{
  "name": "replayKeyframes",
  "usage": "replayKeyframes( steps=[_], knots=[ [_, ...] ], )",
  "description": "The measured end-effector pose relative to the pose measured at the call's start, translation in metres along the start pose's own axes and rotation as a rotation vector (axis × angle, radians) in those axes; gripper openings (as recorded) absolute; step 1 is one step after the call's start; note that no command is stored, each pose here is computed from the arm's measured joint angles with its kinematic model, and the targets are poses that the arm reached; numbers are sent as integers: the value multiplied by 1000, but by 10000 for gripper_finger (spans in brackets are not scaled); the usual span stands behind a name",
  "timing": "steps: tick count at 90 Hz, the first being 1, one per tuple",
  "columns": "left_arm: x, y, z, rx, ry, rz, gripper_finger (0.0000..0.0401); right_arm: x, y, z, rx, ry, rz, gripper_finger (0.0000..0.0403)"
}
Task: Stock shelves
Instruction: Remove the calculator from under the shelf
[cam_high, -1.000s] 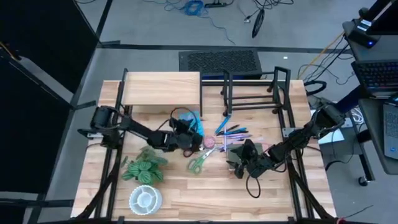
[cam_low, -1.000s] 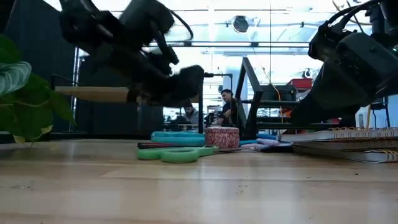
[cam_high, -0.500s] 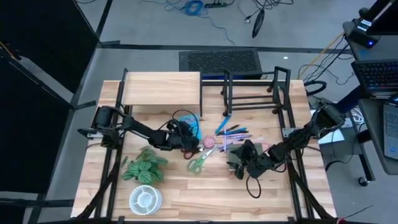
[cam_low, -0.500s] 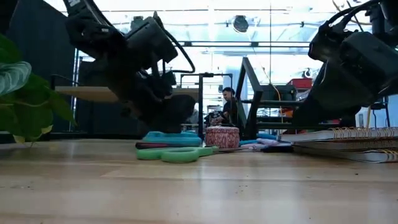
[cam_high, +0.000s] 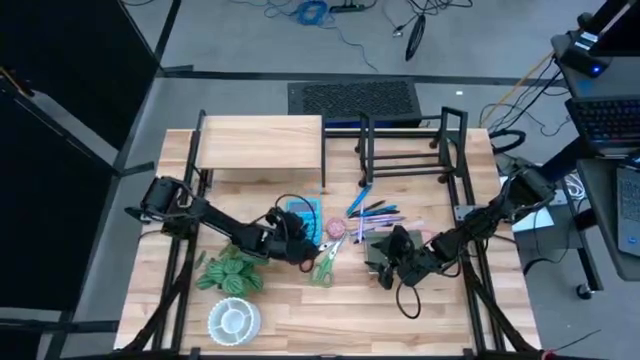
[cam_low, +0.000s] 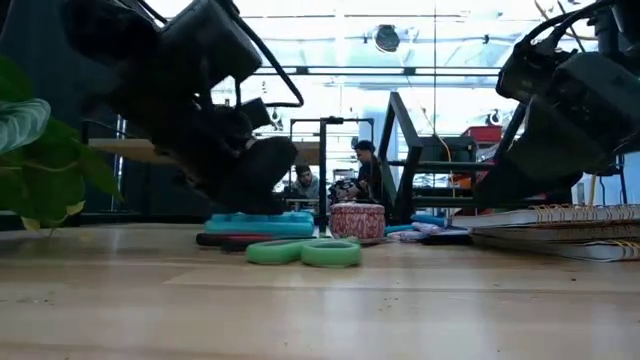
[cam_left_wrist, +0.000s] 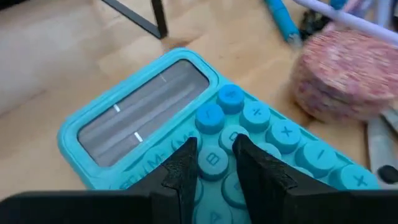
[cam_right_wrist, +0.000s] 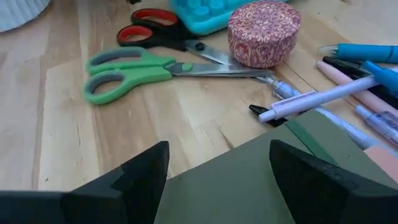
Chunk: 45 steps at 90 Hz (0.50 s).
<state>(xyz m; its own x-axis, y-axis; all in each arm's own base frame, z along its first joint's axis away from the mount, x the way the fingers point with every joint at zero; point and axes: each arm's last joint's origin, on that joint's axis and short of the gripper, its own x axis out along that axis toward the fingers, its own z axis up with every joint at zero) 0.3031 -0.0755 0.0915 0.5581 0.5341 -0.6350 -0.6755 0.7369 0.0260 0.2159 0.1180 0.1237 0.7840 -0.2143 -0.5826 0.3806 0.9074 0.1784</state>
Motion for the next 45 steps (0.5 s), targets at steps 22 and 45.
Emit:
replayKeyframes(
  steps=[22,45],
  knots=[
    [-13,-16,-4,-23,-4,-65,97,0,0,0,-14,0,0,263],
    [-22,-23,-6,-17,-8,-101,97,0,0,0,-28,1,1,263]
  ],
)
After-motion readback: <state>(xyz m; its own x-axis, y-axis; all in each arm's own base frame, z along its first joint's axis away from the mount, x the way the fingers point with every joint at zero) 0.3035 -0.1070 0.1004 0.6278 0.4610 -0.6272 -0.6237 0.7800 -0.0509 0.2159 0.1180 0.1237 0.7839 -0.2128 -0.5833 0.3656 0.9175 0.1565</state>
